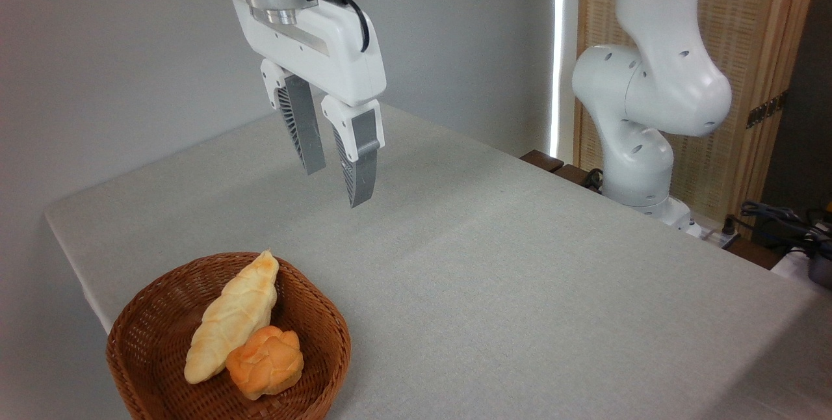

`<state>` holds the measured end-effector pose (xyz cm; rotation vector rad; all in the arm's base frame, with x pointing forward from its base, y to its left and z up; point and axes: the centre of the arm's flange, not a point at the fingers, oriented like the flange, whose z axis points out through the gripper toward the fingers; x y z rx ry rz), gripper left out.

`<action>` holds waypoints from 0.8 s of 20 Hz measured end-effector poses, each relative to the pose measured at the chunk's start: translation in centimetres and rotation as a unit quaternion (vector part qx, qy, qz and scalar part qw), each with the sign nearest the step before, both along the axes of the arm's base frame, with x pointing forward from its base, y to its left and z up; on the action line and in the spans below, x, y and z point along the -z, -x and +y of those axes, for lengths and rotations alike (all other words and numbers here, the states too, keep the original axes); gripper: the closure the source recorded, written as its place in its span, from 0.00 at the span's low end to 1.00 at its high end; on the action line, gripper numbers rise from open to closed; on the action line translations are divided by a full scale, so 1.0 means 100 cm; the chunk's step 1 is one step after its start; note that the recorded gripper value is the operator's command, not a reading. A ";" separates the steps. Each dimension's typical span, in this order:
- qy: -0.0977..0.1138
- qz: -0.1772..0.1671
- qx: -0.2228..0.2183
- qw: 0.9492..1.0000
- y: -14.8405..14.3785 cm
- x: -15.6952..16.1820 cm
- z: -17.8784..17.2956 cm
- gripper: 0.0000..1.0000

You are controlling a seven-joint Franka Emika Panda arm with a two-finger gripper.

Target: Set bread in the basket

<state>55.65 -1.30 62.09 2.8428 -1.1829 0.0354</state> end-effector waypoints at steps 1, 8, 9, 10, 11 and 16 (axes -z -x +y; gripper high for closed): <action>0.000 0.000 0.000 1.000 0.000 0.000 0.000 0.00; -0.019 0.002 0.008 1.000 -0.001 0.002 -0.005 0.00; -0.020 0.002 0.008 1.000 -0.001 0.002 -0.004 0.00; -0.020 0.002 0.008 1.000 -0.001 0.002 -0.004 0.00; -0.020 0.002 0.008 1.000 -0.001 0.002 -0.004 0.00; -0.020 0.002 0.008 1.000 -0.001 0.002 -0.004 0.00</action>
